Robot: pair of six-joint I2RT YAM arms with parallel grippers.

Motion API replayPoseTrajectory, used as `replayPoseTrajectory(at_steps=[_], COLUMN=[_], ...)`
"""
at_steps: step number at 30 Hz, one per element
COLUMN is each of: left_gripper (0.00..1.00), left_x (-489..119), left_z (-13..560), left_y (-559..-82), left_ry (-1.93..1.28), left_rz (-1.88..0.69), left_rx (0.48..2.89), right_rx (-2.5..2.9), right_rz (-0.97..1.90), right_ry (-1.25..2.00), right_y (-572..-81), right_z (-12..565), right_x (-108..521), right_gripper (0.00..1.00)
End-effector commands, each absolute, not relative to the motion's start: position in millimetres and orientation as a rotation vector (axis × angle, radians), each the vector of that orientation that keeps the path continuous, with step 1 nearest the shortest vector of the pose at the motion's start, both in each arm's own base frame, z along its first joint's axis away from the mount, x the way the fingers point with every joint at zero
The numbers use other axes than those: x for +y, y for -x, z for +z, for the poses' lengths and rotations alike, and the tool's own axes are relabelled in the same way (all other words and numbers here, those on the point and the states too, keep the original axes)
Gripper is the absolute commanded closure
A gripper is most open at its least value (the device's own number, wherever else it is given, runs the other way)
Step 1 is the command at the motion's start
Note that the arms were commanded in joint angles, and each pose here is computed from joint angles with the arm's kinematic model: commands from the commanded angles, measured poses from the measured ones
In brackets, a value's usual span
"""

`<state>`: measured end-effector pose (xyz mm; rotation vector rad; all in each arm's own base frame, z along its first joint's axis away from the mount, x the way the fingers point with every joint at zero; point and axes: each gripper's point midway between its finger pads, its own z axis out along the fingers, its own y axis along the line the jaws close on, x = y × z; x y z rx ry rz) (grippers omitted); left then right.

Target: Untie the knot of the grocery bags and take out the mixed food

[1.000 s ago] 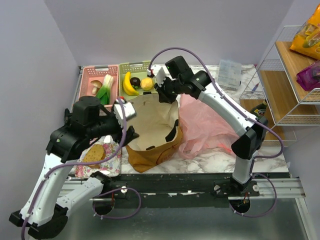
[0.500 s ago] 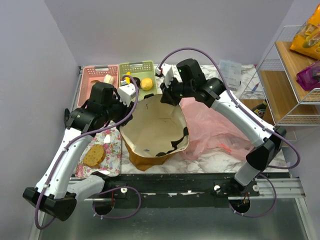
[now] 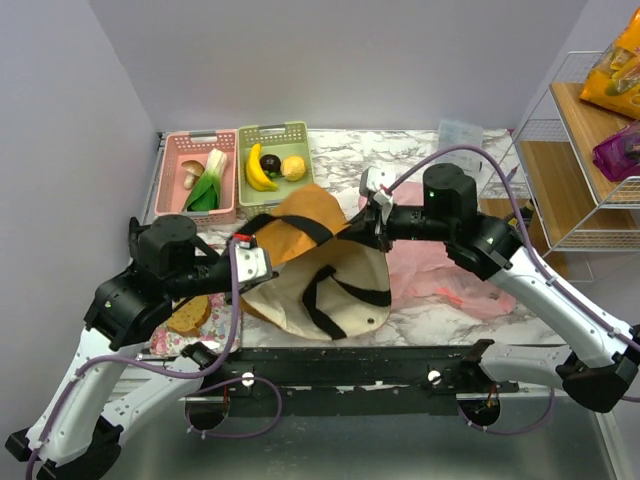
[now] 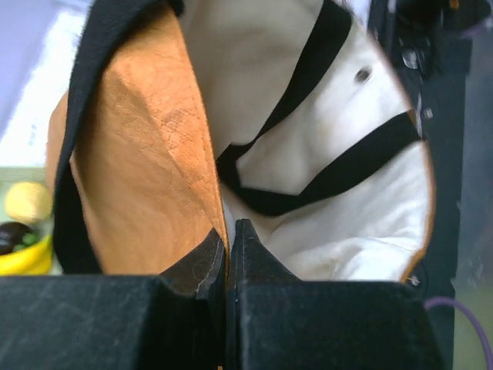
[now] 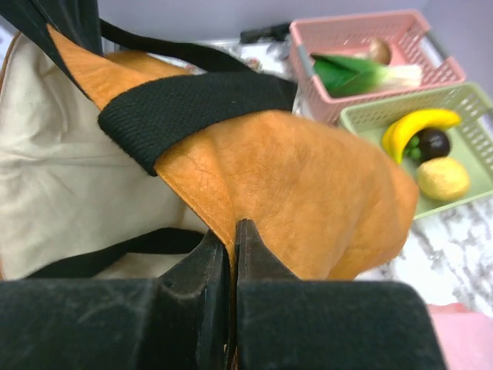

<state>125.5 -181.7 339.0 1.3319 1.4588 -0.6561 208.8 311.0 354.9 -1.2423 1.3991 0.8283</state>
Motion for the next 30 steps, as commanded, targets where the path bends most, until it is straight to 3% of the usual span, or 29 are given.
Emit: replayPoseTrajectory(at_steps=[1, 3, 5, 8, 9, 15, 22, 26, 30], left_gripper=[1.0, 1.0, 1.0, 1.0, 1.0, 1.0, 1.0, 1.0, 1.0], left_x=[-174.5, -172.4, -172.5, -169.1, -165.1, -151.3, -155.7, -154.2, -153.6], left_z=[274.7, 271.5, 275.3, 281.5, 284.5, 291.7, 295.2, 296.6, 295.1], left_y=[-104.4, -114.6, -127.1, -151.2, -160.7, -187.2, -186.3, -184.7, -182.7], left_ry=[-1.496, -1.436, -1.356, -1.19, -1.13, -0.984, -1.01, -1.011, -1.006], left_rz=[-0.678, -0.638, -0.614, -0.586, -0.569, -0.55, -0.57, -0.561, -0.565], left_rx=[1.516, 1.557, 1.621, 1.771, 1.81, 1.905, 1.867, 1.855, 1.858], right_rx=[1.506, 1.553, 1.626, 1.752, 1.783, 1.908, 2.303, 2.45, 2.539], right_rz=[0.828, 0.835, 0.811, 0.757, 0.739, 0.592, 0.114, 0.0, 0.012], right_ry=[1.311, 1.293, 1.244, 1.212, 1.179, 0.827, 0.58, 0.358, 0.249], right_y=[-207.3, -208.8, -218.5, -227.7, -233.4, -295.6, -375.2, -388.9, -378.8], right_z=[306.0, 303.7, 306.8, 319.9, 328.4, 352.7, 244.9, 203.7, 156.1], right_x=[305.1, 305.2, 305.1, 297.2, 291.0, 223.3, 124.3, 72.2, 66.7], right_gripper=[0.99, 0.98, 0.72, 0.23, 0.17, 0.04, 0.04, 0.0, 0.0])
